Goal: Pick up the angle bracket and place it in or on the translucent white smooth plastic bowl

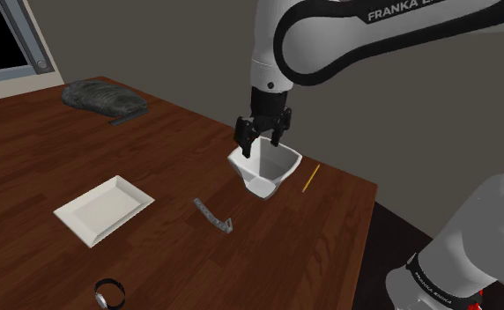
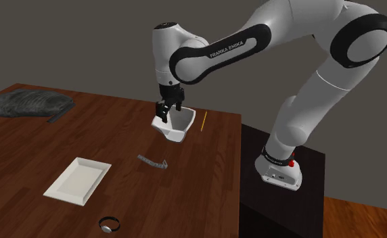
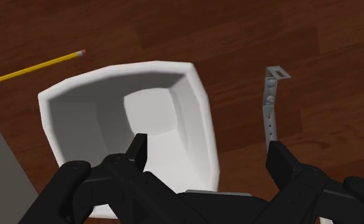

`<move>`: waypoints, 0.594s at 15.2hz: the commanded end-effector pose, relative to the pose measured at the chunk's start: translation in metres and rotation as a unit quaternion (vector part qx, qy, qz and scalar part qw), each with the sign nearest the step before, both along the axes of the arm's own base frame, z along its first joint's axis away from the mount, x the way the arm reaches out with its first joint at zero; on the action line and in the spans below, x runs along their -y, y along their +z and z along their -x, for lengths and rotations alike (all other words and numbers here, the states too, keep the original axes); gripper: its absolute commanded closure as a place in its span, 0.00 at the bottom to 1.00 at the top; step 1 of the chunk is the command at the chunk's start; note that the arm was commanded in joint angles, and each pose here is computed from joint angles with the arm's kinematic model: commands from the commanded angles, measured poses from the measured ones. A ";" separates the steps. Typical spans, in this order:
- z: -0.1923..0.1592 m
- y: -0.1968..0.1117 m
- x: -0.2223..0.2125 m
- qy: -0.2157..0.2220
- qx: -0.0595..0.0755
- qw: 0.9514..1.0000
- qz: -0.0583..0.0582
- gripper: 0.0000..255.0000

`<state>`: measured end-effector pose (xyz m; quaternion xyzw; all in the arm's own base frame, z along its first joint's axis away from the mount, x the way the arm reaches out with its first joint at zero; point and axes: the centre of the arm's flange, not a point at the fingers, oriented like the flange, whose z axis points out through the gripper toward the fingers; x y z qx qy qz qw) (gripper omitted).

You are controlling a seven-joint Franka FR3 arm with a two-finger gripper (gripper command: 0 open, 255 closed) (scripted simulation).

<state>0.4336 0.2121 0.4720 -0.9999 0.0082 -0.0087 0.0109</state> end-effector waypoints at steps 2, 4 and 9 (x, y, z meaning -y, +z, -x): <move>-0.019 -0.019 -0.033 0.002 0.002 1.000 0.003 0.00; -0.033 -0.031 -0.053 0.004 0.003 1.000 0.005 0.00; -0.065 -0.062 -0.102 0.008 0.006 1.000 0.012 0.00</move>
